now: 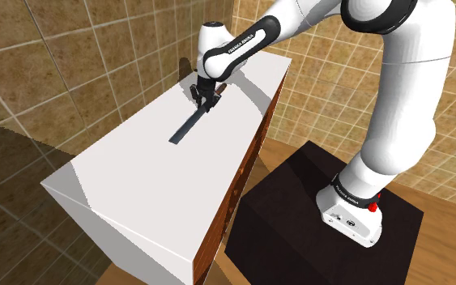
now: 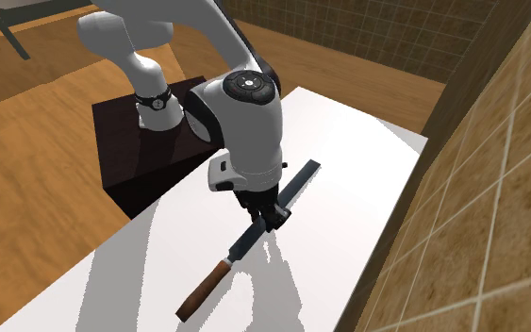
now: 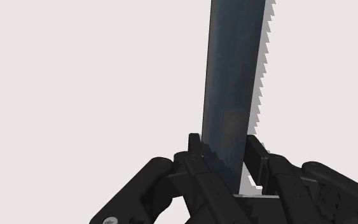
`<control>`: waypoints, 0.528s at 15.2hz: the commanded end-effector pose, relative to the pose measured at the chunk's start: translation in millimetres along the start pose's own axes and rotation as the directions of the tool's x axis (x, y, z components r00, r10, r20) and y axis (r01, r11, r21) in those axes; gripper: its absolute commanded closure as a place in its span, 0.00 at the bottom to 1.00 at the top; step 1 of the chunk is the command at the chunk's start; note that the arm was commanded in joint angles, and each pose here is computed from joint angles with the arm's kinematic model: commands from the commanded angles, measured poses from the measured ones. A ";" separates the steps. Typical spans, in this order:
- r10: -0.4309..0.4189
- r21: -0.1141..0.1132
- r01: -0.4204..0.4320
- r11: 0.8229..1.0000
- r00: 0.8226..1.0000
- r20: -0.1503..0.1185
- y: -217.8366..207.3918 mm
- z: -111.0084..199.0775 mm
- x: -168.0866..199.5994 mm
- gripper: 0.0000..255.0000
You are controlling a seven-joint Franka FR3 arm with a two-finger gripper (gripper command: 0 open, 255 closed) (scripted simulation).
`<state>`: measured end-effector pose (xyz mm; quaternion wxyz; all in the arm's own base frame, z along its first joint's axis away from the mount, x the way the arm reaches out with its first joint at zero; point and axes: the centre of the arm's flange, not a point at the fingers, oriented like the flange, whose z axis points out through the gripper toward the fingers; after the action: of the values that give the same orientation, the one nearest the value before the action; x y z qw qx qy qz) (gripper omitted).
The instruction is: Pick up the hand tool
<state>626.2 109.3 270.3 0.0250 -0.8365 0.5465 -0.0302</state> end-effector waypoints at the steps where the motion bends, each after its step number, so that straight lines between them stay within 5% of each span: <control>1: 0.000 0.000 0.000 1.000 1.000 0.000 0.0 0.3 0.0 1.00; 8: 0.000 0.000 0.000 1.000 1.000 0.000 -1.4 -15.4 0.1 1.00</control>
<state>626.1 109.4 280.0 0.0250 -0.8365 0.5466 -0.0301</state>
